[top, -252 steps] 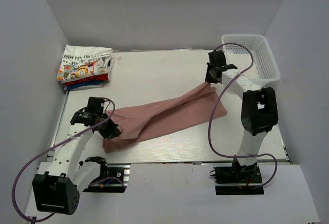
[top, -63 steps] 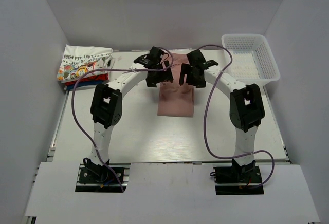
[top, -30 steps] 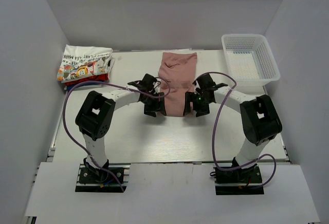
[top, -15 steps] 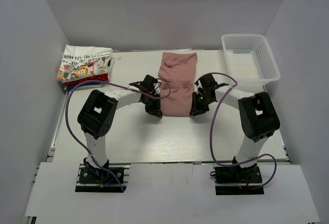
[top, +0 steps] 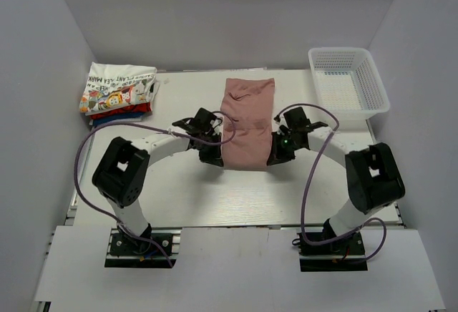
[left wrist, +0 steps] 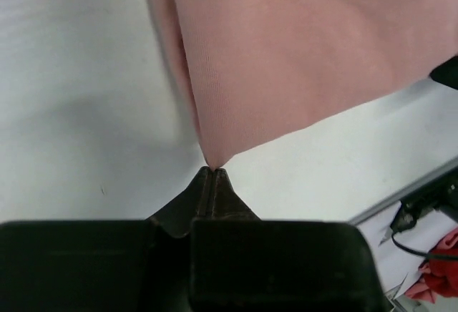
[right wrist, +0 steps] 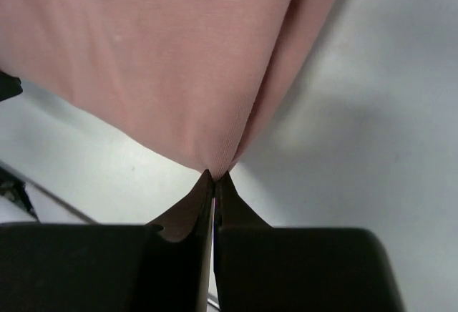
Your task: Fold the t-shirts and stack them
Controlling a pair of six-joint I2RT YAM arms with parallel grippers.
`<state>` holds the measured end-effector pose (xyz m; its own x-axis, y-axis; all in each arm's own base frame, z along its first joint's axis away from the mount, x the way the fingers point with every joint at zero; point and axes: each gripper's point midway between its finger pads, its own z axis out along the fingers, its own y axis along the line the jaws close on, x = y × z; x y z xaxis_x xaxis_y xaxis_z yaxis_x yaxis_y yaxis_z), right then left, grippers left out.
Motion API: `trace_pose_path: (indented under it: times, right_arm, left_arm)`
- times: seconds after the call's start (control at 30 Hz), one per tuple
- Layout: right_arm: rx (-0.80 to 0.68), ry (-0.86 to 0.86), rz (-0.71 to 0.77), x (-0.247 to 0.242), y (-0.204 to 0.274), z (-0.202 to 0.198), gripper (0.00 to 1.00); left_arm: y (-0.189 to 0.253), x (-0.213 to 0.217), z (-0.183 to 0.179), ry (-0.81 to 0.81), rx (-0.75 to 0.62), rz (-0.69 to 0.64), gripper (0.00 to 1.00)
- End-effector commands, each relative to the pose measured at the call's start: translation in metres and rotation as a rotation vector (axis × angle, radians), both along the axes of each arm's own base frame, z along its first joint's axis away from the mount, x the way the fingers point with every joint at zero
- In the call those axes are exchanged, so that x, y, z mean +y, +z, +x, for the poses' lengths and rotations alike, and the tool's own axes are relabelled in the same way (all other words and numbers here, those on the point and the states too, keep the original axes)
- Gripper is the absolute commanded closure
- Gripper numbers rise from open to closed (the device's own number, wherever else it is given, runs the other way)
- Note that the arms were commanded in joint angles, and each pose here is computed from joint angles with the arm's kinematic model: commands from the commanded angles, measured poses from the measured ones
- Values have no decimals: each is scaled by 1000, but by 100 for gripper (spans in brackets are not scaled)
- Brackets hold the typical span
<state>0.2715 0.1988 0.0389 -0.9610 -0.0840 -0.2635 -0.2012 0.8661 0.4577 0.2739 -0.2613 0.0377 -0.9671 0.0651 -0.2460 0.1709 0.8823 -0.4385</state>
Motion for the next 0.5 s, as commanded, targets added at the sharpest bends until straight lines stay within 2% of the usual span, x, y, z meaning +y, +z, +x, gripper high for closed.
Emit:
trace_pose_path:
  times: [0.0, 0.1, 0.27, 0.3, 0.47]
  right_arm:
    - [-2, 37, 46, 1, 19, -22, 100]
    - [30, 40, 50, -2, 19, -40, 100]
    - [66, 61, 97, 2, 42, -66, 100]
    - [21, 65, 114, 3, 61, -65, 100]
    - [-59, 45, 98, -5, 104, -66, 100]
  left_arm:
    - [33, -4, -10, -33, -54, -36, 100]
    - [43, -2, -28, -48, -37, -62, 100]
    - [78, -1, -36, -50, -64, -85, 100]
    - [96, -5, -37, -61, -108, -115, 100]
    - [128, 1, -46, -38, -116, -138, 100]
